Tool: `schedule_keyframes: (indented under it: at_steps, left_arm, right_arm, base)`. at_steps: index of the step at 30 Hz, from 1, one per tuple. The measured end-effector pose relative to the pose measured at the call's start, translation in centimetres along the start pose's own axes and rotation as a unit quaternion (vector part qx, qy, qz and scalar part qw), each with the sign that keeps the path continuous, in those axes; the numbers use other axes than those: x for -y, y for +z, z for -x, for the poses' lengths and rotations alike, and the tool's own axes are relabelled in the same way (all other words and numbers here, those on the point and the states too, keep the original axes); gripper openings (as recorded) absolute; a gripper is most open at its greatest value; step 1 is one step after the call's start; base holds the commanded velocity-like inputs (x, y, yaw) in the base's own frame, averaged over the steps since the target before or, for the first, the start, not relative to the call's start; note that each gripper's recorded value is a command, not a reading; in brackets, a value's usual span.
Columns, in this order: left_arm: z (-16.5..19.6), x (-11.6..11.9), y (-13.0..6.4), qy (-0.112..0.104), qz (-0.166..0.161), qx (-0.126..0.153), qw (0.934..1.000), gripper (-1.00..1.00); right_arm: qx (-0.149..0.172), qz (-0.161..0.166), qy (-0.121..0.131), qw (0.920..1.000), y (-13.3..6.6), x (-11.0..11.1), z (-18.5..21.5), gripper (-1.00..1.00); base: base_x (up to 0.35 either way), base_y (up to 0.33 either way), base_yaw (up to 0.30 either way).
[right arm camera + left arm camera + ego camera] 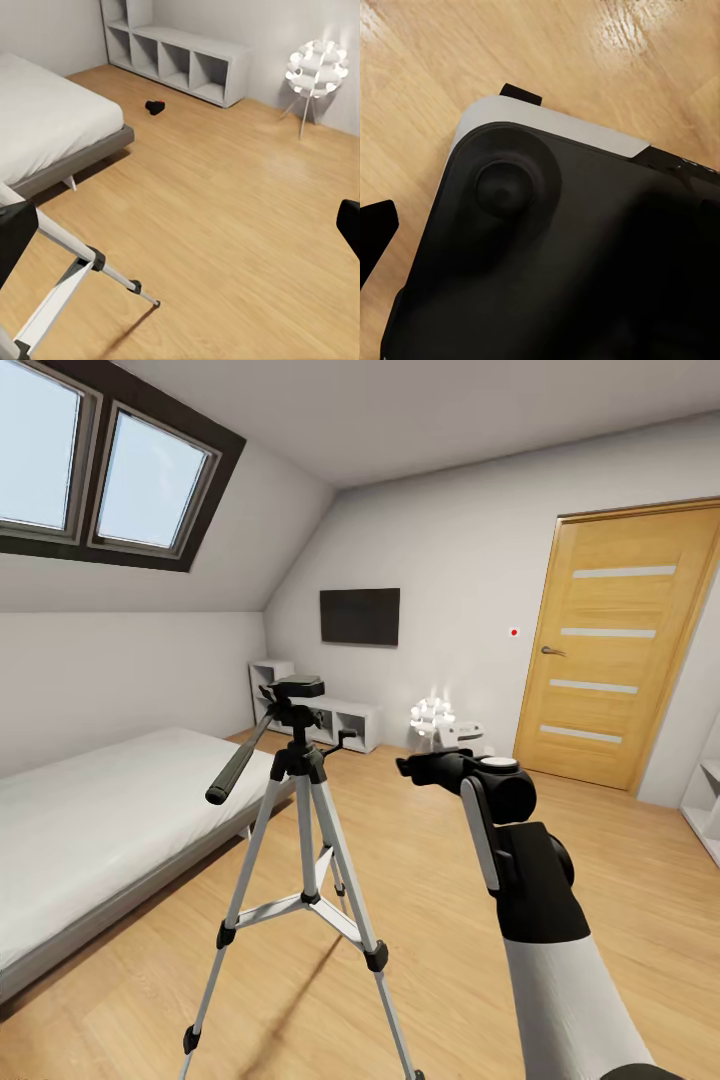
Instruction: Attach the digital camera to the camera tripod in the bedroom.
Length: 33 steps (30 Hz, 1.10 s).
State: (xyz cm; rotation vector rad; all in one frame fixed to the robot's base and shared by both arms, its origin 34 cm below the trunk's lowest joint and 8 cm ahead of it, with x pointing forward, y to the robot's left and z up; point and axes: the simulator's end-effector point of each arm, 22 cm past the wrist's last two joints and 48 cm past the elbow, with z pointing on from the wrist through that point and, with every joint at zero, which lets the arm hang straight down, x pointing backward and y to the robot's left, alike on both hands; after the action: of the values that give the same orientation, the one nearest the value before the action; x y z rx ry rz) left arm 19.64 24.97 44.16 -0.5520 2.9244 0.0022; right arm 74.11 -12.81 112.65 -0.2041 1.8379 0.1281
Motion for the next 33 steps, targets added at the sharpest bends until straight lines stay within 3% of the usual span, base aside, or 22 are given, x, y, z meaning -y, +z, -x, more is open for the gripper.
schedule_keyframes:
  at_steps: [16, 27, 33]
  left_arm:
    - [-0.1, 0.0, 0.0, -0.002, 0.002, -0.001, 1.0, 1.0]
    - [0.0, -0.1, 0.0, -0.001, 0.002, 0.0, 1.0, 1.0]
    - [0.0, -0.1, 0.0, -0.001, 0.002, 0.0, 1.0, 1.0]
  right_arm:
    - [-0.005, 0.003, -0.002, 1.0, 0.2, 0.3, -0.4, 1.0]
    - [-0.01, 0.017, -0.005, 0.9998, 0.4, 0.0, -0.8, 1.0]
    - [-0.032, 0.024, -0.006, 0.9992, 1.3, -0.1, -2.4, 1.0]
  base:
    - [-0.182, 0.179, 0.0]
    - [-0.031, 0.031, 0.0]
    - [-0.003, 0.003, 0.0]
